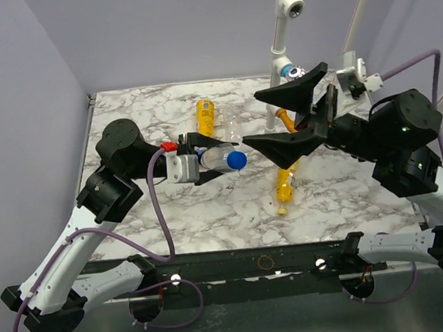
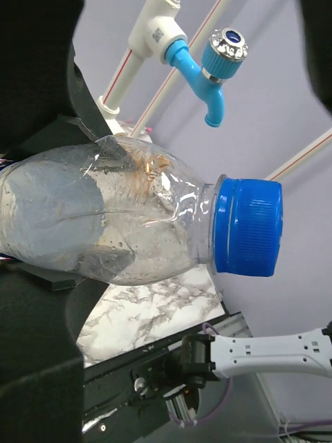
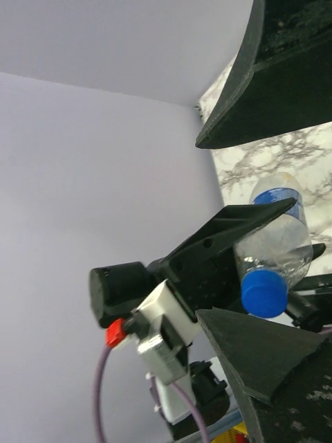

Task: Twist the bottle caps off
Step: Unscrew the bottle cap from the plastic bottle.

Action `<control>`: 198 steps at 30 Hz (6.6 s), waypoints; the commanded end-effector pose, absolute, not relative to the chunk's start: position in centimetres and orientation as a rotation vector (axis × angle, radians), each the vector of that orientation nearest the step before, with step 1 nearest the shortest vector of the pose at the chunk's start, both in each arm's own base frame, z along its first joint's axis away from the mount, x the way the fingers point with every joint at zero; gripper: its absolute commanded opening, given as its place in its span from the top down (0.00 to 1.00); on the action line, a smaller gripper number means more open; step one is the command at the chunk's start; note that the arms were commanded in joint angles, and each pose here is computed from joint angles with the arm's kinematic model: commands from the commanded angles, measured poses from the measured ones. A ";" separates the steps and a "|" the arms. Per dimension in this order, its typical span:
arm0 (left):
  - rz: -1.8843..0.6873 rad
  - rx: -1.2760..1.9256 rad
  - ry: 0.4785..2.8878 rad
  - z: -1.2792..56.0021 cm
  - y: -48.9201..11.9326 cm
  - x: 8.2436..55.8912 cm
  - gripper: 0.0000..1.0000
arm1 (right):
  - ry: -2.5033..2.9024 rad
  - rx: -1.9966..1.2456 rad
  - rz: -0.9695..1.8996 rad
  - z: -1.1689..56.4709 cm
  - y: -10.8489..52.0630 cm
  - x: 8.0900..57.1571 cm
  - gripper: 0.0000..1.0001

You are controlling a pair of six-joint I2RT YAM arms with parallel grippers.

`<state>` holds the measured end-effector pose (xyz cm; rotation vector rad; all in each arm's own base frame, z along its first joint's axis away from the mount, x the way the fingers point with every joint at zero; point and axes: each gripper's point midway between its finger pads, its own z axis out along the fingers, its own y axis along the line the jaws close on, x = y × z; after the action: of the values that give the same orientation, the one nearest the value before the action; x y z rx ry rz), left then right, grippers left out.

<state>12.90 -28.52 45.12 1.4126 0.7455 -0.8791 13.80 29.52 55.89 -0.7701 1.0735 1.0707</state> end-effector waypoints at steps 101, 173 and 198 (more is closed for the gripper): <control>-1.554 1.357 0.915 51.1 -28.6 6.6 1.00 | 0.626 -1.484 1.566 55.2 32.3 1.8 0.99; -1.136 1.033 1.096 49.3 -29.9 16.0 1.00 | 1.080 -0.596 1.080 58.6 31.2 17.0 0.99; -1.588 1.400 0.925 51.0 -28.2 5.7 1.00 | 0.792 -1.217 1.392 58.7 32.2 5.6 0.41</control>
<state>5.18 -28.28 50.35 1.4277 0.9876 -1.6589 4.38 33.37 58.03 -1.3459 0.6463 1.4586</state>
